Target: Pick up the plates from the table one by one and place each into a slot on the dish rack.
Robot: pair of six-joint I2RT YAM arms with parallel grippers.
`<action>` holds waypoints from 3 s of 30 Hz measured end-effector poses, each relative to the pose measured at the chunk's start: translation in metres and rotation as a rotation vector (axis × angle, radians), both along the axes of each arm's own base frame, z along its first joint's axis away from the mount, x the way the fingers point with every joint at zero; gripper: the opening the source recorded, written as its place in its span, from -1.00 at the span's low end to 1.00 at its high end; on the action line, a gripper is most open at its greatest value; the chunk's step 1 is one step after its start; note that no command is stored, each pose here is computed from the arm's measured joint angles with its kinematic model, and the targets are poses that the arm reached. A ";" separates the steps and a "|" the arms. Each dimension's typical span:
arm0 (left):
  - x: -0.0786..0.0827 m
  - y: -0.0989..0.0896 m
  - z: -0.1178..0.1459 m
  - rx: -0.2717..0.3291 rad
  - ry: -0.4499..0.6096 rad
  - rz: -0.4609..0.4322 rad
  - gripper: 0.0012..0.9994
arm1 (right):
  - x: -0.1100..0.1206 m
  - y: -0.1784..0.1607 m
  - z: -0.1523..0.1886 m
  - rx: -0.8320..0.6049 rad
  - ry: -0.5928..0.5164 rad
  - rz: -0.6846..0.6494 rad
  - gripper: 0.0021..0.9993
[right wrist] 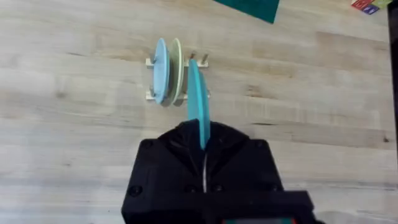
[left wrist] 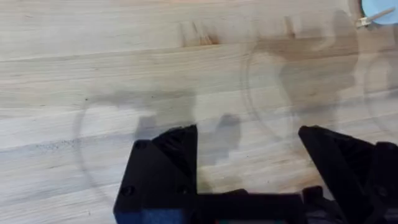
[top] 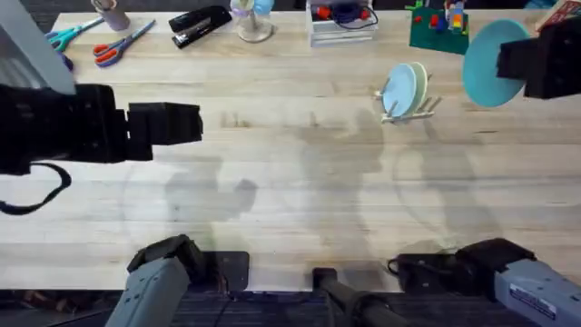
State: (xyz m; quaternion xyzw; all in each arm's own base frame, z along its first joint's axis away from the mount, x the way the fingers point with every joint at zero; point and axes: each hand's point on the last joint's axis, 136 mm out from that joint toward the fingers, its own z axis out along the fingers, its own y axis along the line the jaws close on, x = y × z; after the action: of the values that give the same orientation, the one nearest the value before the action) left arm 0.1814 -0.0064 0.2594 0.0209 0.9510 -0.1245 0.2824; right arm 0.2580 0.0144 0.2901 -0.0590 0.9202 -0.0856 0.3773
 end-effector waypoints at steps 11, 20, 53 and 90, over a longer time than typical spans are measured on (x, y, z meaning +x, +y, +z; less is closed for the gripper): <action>0.000 0.000 0.000 0.000 0.000 0.000 0.99 | 0.004 -0.009 -0.015 0.010 0.072 -0.037 -0.94; 0.000 0.000 0.000 0.000 0.000 0.000 0.99 | 0.018 -0.020 -0.030 0.042 0.115 -0.132 -0.94; 0.000 0.000 0.000 0.000 0.000 0.000 0.99 | 0.055 -0.019 -0.044 0.089 0.110 -0.166 -0.94; 0.000 0.000 0.000 0.000 0.000 0.000 0.99 | 0.100 -0.012 -0.086 0.062 0.177 -0.133 -0.94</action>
State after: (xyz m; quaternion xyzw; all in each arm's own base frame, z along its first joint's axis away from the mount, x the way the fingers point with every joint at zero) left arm 0.1814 -0.0064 0.2594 0.0207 0.9510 -0.1246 0.2824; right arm 0.3582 0.0024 0.2044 0.0067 0.9540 -0.0763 0.2898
